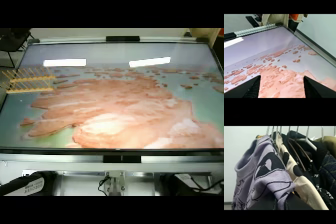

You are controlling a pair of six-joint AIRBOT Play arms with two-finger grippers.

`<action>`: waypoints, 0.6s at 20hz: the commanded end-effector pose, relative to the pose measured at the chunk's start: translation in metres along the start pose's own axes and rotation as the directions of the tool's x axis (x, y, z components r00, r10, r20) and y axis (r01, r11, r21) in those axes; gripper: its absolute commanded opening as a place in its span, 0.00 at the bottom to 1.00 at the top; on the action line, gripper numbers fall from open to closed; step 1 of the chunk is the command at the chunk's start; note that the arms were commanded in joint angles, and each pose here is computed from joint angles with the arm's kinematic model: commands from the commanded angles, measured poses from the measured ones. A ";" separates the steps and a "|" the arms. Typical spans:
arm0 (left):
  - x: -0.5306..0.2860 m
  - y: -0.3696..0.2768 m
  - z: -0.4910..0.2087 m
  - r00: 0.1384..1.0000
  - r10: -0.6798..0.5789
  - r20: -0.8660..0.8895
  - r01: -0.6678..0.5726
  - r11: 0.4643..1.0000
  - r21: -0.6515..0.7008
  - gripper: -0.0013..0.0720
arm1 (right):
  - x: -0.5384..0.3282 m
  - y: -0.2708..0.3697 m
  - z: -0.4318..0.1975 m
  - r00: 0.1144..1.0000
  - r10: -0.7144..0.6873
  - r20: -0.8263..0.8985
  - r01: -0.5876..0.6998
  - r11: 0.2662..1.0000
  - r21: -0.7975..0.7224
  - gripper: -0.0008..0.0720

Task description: Fold the shirts.

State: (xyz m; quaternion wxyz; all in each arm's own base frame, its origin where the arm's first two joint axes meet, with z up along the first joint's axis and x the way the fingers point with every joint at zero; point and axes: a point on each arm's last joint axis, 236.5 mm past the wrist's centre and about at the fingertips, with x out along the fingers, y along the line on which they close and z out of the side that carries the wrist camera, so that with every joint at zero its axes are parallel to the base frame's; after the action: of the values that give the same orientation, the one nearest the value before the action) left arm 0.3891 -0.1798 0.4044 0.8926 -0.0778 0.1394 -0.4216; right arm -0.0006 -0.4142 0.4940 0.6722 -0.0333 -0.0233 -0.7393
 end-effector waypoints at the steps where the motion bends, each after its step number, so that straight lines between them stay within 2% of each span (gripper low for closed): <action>1: 0.000 0.001 -0.001 1.000 0.000 -0.001 0.000 1.000 -0.002 0.84 | -0.004 -0.014 -0.003 0.999 -0.041 -0.022 0.040 0.999 -0.016 0.13; 3: 0.000 0.001 -0.001 1.000 0.000 -0.001 0.000 1.000 -0.002 0.84 | -0.004 -0.011 -0.004 0.999 -0.027 -0.025 0.027 1.000 -0.002 0.15; 4: 0.000 0.001 -0.001 1.000 0.000 -0.001 0.000 1.000 -0.002 0.84 | -0.004 -0.010 -0.003 0.999 -0.023 -0.023 0.023 1.000 0.002 0.27; 5: 0.000 0.001 -0.001 1.000 0.000 -0.001 0.000 1.000 -0.002 0.84 | -0.004 -0.009 -0.001 1.000 -0.021 -0.014 0.021 1.000 0.002 0.61; 6: 0.000 0.001 -0.001 1.000 0.000 -0.001 0.000 1.000 -0.002 0.84 | -0.004 -0.009 -0.001 1.000 -0.019 -0.013 0.019 1.000 0.004 0.78; 9: 0.000 0.001 -0.001 1.000 0.000 -0.001 0.000 1.000 0.000 0.84 | -0.014 -0.002 -0.003 0.999 0.018 -0.041 -0.016 0.998 0.054 0.78; 12: 0.002 0.003 -0.002 1.000 0.001 -0.005 -0.001 1.000 -0.002 0.84 | -0.035 0.010 -0.020 0.986 0.084 -0.146 -0.071 0.993 0.090 0.78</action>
State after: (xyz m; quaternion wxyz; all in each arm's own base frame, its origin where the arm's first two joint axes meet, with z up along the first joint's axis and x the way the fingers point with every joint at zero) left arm 0.3904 -0.1798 0.4029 0.8922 -0.0785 0.1412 -0.4217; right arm -0.0010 -0.3949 0.4878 0.6810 0.0064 -0.0234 -0.7319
